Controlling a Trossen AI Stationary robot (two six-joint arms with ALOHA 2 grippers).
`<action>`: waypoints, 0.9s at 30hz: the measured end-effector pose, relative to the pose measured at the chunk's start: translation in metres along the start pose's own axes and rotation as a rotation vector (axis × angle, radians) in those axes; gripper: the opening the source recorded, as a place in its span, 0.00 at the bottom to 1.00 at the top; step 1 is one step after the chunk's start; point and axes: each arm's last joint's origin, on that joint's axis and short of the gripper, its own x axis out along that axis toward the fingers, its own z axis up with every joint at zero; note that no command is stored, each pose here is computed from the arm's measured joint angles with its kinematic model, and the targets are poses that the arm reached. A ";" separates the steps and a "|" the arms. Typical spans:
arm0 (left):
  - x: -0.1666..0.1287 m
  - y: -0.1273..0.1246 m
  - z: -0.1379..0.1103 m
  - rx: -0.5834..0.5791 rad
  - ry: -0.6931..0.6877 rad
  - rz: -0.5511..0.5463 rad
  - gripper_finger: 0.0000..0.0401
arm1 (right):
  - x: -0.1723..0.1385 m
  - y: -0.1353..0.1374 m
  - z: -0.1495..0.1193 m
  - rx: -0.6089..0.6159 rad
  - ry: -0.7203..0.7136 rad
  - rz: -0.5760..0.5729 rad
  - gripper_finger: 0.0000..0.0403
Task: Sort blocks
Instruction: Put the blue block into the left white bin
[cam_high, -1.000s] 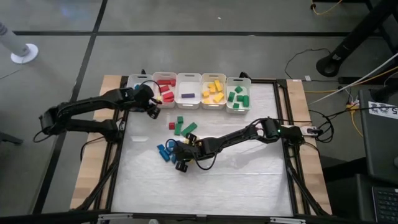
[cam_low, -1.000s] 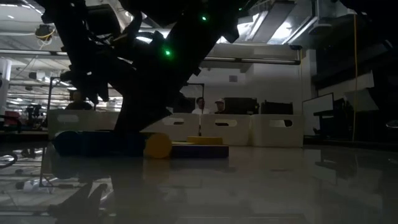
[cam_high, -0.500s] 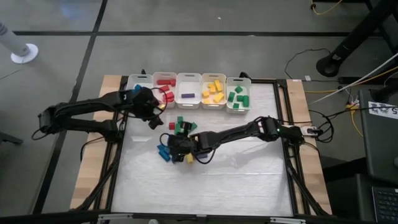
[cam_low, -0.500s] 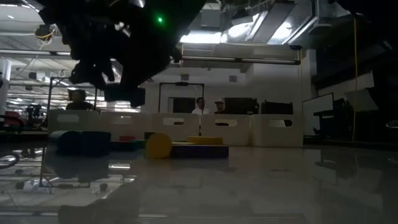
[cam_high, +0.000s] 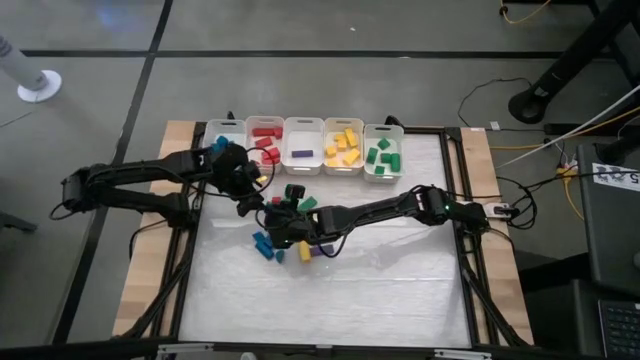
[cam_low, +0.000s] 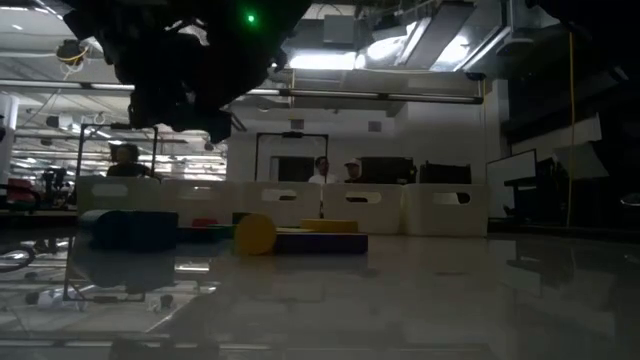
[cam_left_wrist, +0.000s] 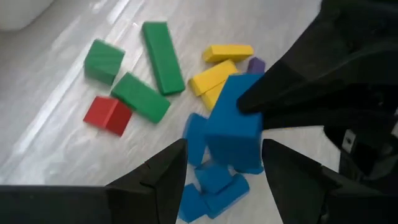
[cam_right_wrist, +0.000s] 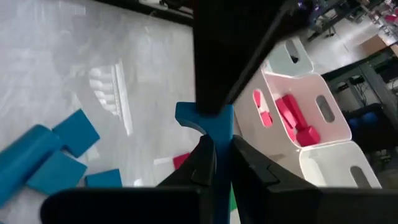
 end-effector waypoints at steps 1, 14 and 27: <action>0.000 -0.001 0.001 0.015 -0.010 -0.007 0.49 | 0.000 0.000 0.001 0.002 -0.008 -0.001 0.09; 0.003 -0.010 0.001 0.071 -0.018 -0.042 0.49 | -0.001 0.000 0.007 -0.034 -0.059 -0.005 0.10; 0.002 -0.010 -0.004 0.136 0.031 -0.050 0.28 | -0.001 0.001 0.007 -0.042 -0.060 0.030 0.10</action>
